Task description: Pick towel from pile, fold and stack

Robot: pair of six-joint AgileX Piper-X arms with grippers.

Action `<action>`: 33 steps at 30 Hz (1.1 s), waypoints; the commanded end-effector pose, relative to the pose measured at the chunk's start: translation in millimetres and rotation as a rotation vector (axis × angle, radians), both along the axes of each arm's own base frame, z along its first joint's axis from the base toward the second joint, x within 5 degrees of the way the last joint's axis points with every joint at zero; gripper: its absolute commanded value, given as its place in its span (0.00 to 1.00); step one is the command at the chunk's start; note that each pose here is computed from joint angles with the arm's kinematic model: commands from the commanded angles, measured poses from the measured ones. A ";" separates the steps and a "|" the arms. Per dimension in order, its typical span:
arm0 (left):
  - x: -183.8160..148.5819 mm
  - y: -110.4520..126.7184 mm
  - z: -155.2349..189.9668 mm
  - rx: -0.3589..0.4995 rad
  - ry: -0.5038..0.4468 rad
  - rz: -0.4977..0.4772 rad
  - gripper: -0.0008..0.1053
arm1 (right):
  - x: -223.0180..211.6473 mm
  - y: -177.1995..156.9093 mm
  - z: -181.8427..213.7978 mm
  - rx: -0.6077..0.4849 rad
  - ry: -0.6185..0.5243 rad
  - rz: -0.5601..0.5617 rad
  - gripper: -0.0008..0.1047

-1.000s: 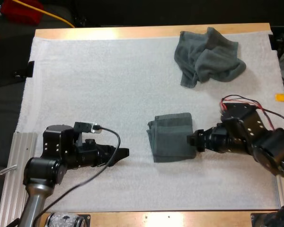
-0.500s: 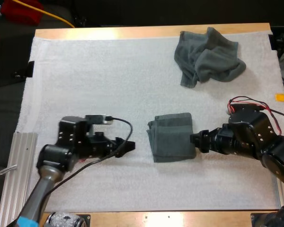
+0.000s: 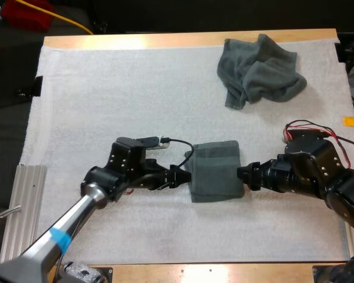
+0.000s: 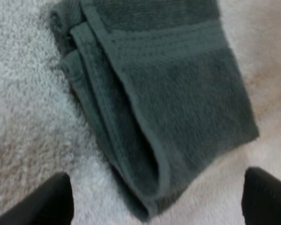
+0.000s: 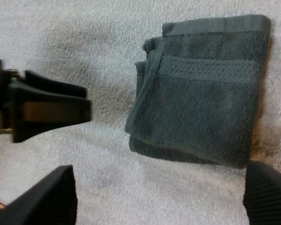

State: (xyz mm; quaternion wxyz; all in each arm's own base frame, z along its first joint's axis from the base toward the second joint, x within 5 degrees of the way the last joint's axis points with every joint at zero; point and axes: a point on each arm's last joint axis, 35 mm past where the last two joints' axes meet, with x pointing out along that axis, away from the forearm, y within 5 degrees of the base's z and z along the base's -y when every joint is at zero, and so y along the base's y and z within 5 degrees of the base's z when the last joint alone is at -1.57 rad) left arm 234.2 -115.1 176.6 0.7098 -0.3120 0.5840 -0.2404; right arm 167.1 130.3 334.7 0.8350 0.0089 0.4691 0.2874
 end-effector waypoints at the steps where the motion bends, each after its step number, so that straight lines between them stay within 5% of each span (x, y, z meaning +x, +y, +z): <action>1: 3.8 -3.3 -1.4 -0.015 0.000 0.010 0.68 | -1.4 -2.4 0.9 -0.009 -0.008 0.002 0.68; 20: 36.0 -21.5 -49.9 -0.078 0.174 0.013 0.68 | -1.4 -2.4 0.9 -0.009 -0.008 0.002 0.68; 33: 38.8 -66.7 -49.8 -0.084 0.240 -0.060 0.68 | -1.4 -2.4 0.9 -0.009 -0.008 0.002 0.68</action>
